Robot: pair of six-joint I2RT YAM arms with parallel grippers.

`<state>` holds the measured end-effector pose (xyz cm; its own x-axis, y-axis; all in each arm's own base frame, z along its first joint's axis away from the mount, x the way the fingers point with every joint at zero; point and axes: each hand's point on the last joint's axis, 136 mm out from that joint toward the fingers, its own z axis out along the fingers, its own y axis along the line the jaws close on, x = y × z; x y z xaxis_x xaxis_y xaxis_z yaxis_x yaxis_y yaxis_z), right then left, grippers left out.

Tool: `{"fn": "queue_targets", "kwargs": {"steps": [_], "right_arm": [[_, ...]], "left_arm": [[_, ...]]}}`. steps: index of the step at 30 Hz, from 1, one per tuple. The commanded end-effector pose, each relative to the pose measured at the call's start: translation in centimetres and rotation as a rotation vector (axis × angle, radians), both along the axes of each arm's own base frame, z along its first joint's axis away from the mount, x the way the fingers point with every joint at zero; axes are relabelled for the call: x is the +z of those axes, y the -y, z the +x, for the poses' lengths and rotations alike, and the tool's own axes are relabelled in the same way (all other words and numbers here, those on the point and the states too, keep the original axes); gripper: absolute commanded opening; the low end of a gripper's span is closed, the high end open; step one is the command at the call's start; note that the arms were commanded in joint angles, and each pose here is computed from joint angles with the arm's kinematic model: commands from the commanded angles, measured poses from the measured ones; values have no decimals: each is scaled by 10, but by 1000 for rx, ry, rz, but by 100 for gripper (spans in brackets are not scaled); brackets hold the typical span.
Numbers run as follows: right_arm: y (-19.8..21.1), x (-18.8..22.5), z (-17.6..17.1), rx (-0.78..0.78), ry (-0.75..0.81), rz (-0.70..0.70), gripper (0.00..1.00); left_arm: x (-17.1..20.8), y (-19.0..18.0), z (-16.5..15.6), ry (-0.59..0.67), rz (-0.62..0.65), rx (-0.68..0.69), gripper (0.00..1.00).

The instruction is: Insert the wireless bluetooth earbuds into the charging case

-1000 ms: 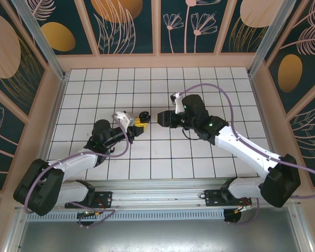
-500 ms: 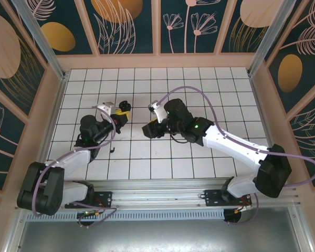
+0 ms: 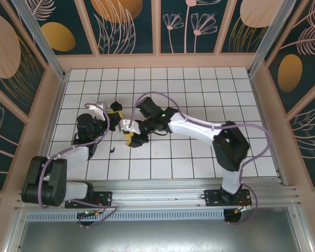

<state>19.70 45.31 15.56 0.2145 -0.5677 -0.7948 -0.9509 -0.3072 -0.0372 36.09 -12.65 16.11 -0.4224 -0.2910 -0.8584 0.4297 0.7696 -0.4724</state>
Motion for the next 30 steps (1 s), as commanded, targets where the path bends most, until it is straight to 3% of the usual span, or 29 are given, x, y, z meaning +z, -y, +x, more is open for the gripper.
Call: {"fn": "queue_targets", "kwargs": {"steps": [1, 18, 30], "right_arm": [[-11, -15, -11, 144, 72, 9, 39], [-70, -84, 6, 175, 141, 27, 40], [-97, -112, -2, 240, 76, 23, 37]], "left_arm": [[7, -7, 14, -5, 0, 36, 2], [-11, -57, 31, -90, -25, 208, 2], [-14, -74, 34, -104, -14, 258, 2]]}}
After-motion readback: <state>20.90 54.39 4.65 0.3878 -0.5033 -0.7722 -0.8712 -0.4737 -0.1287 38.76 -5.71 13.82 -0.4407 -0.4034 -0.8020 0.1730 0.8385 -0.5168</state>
